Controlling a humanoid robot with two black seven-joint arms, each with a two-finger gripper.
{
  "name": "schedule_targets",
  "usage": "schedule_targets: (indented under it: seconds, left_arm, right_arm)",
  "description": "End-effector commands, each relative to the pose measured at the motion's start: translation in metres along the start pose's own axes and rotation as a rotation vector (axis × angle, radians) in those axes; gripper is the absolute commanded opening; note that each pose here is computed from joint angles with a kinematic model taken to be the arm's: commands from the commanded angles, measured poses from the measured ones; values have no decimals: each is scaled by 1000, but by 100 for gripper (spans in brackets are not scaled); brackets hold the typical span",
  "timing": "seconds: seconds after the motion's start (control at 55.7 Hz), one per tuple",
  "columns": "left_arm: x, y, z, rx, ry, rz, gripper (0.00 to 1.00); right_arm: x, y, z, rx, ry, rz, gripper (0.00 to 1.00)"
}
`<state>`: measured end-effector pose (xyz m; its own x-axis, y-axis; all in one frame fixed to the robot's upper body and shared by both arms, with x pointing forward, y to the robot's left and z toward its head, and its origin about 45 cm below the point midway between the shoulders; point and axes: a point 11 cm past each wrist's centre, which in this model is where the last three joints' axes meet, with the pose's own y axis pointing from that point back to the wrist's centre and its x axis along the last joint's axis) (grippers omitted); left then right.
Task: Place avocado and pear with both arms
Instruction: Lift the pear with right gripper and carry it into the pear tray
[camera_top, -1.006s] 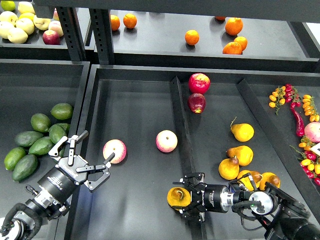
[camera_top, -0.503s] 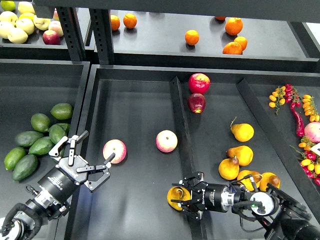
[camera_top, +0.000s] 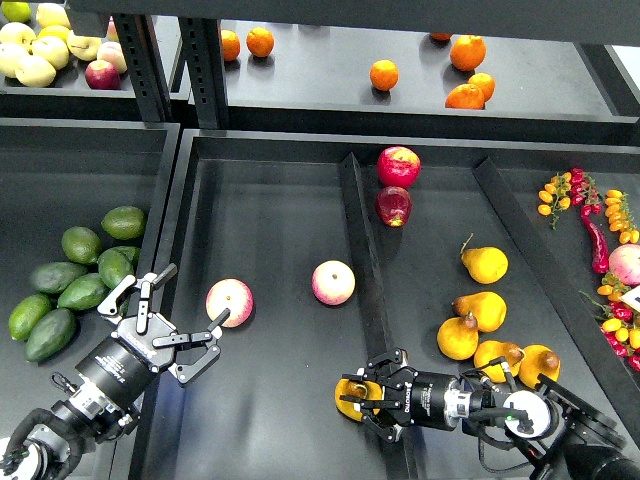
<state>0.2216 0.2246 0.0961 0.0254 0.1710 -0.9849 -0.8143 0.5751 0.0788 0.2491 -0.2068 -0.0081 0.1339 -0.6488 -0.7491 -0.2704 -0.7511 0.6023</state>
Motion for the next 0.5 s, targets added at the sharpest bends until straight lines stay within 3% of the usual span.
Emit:
schedule_targets:
  seconds: [0.0, 0.485]
  left_arm:
    - [0, 0, 0, 0, 0, 1, 99]
    - [2, 2, -2, 1, 5, 7, 99]
  right_arm:
    - [-7, -2, -5, 19, -10, -26, 4]
    - [-30, 13, -55, 178, -38, -125, 4]
